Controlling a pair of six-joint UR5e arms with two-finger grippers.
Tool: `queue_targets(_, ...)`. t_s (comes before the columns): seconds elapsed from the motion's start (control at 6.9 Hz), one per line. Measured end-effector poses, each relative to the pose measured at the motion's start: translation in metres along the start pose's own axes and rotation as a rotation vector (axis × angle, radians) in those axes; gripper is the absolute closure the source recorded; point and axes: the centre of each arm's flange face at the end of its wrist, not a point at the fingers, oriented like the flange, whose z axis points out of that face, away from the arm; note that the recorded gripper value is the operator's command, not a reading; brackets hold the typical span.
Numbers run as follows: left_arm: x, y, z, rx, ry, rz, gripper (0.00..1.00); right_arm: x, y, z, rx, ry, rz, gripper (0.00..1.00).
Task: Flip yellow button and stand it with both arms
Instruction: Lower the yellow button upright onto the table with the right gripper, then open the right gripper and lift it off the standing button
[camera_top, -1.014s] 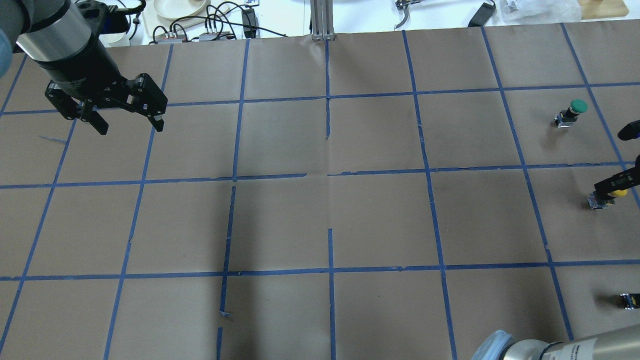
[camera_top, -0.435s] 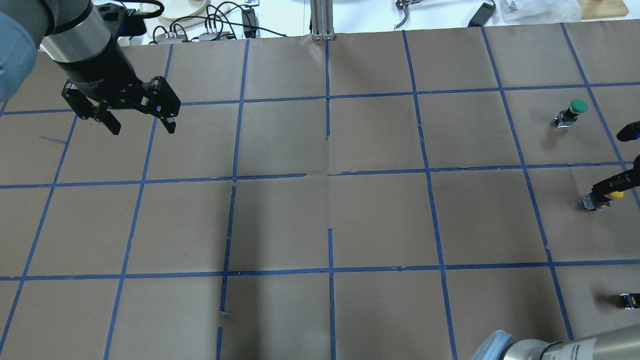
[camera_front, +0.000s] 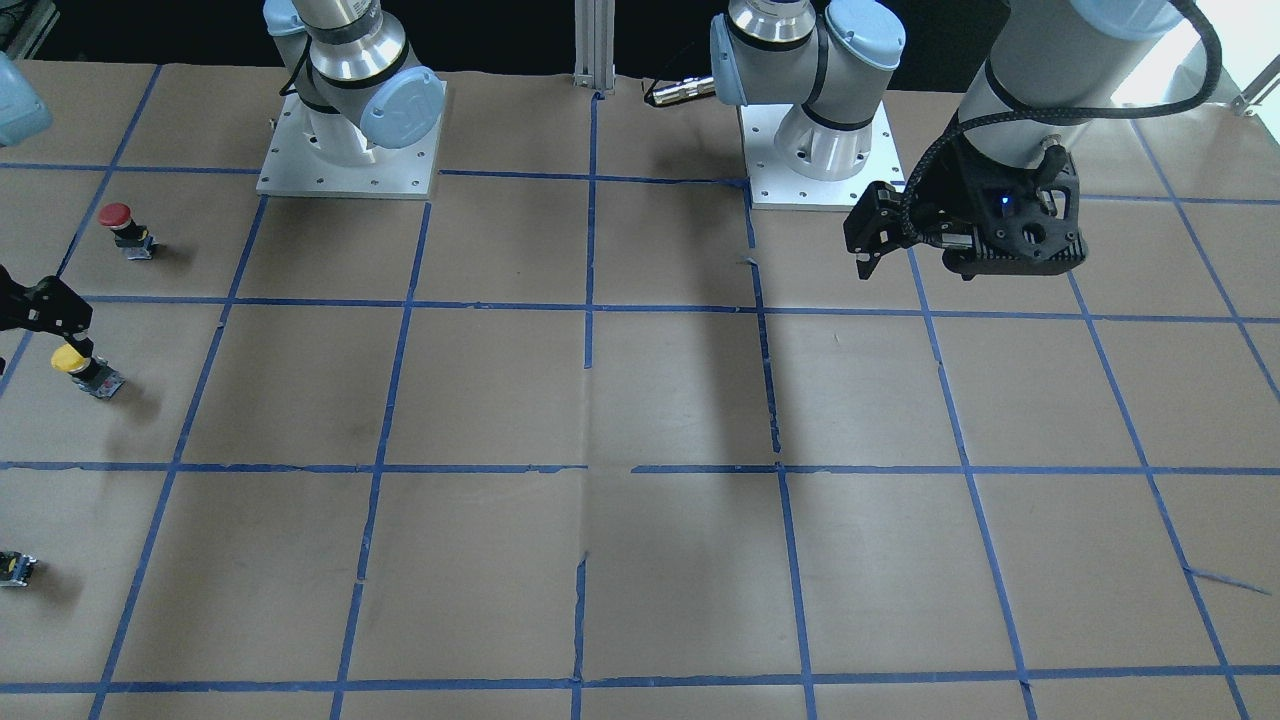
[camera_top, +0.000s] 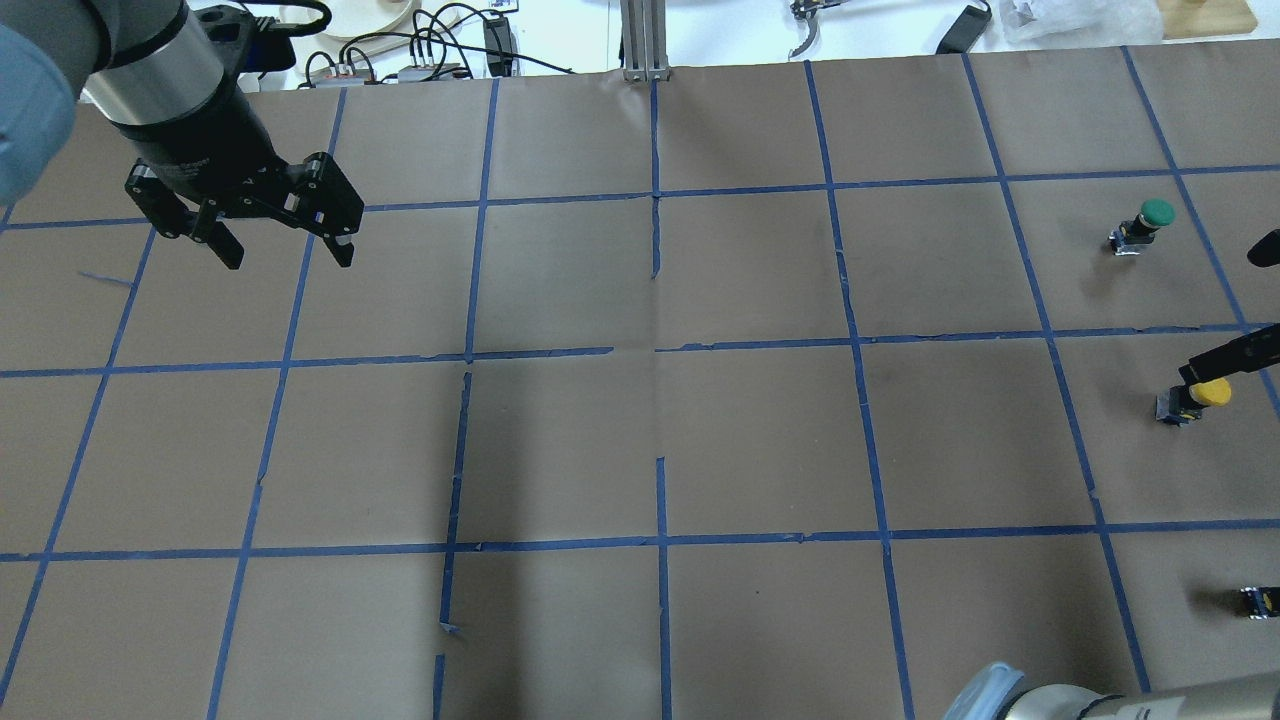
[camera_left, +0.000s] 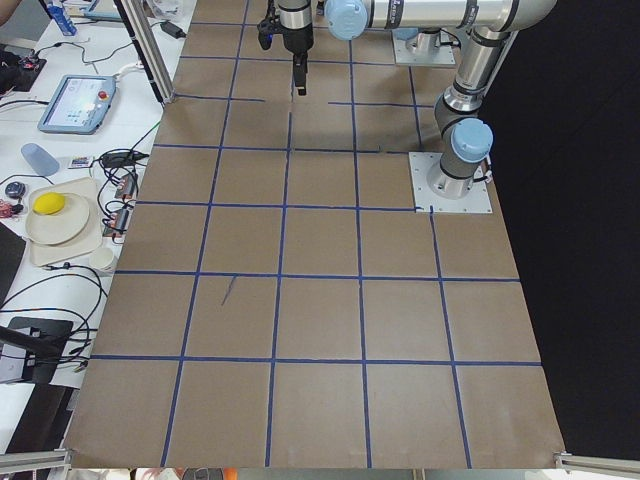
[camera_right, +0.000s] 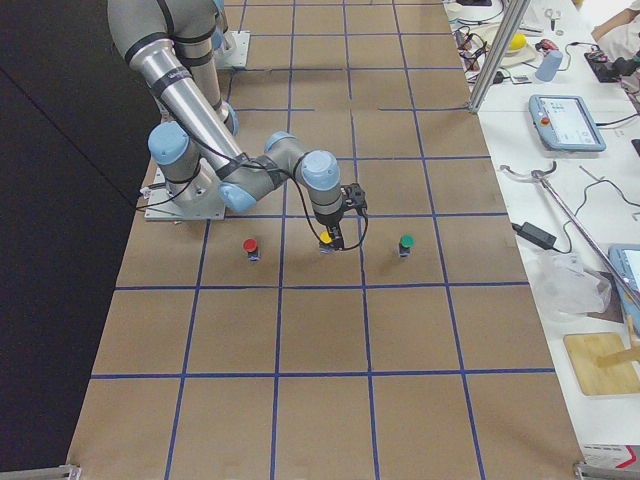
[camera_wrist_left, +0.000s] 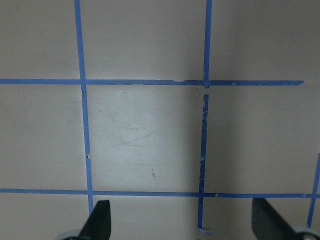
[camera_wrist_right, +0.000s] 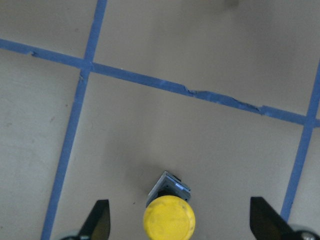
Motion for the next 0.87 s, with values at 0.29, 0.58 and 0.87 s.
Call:
queue_targets(0.29, 0.0, 0.0, 0.0, 0.001, -0.001, 0.0, 0.0, -0.012, -0.038, -0.066, -0.015, -0.017, -0.015, 0.03)
queue_targets(0.58, 0.0, 0.0, -0.001, 0.001, -0.002, 0.0, 0.0, -0.025, -0.082, -0.147, -0.05, -0.047, -0.018, 0.03)
queue_targets(0.87, 0.0, 0.001, -0.001, 0.003, -0.001, 0.001, 0.0, -0.058, -0.104, -0.193, -0.113, -0.085, 0.082, 0.04)
